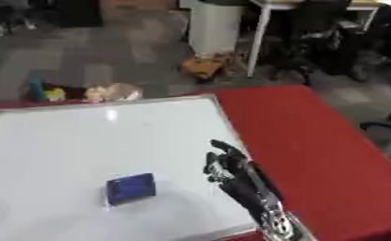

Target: Wipe the whiteboard clean with a brush.

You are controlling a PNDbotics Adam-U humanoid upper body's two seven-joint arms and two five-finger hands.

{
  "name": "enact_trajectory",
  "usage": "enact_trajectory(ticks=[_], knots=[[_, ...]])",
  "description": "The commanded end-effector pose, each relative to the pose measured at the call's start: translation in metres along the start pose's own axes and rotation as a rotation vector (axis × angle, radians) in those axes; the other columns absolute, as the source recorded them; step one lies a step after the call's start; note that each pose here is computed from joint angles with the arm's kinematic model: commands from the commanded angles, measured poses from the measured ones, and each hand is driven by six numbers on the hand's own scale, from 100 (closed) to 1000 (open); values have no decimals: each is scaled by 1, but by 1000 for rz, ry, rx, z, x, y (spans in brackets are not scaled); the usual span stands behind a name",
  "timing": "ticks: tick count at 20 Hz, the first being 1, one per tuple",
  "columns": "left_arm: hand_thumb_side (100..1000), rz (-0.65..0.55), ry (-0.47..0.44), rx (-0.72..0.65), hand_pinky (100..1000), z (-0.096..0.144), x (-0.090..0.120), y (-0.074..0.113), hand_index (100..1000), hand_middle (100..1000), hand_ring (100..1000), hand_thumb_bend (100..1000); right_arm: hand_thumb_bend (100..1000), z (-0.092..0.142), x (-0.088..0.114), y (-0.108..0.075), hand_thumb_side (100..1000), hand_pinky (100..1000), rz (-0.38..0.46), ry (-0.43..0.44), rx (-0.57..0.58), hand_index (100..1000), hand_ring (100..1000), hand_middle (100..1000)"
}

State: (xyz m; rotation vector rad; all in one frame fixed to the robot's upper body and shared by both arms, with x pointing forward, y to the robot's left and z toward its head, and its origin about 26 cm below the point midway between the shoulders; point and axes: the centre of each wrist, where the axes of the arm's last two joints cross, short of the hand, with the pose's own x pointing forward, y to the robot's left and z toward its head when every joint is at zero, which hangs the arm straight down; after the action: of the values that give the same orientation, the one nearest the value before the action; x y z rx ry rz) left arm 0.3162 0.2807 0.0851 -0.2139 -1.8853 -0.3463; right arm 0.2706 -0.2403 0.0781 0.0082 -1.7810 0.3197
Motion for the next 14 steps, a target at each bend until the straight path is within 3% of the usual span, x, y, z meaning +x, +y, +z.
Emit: enact_trajectory(ticks=[1, 5, 14], knots=[[508, -17, -31, -14, 446, -5, 9, 2, 846, 578, 528, 754, 100, -2, 26, -12, 584, 649, 110, -77, 59, 943, 701, 582], [509, -20, -38, -22, 446, -7, 11, 1, 846, 579, 529, 752, 114, -5, 48, -17, 558, 658, 221, -145, 141, 947, 725, 610], [509, -35, -91, -50, 446, -19, 24, 0, 846, 579, 529, 751, 191, -17, 70, -34, 529, 684, 484, -304, 350, 956, 776, 685]])
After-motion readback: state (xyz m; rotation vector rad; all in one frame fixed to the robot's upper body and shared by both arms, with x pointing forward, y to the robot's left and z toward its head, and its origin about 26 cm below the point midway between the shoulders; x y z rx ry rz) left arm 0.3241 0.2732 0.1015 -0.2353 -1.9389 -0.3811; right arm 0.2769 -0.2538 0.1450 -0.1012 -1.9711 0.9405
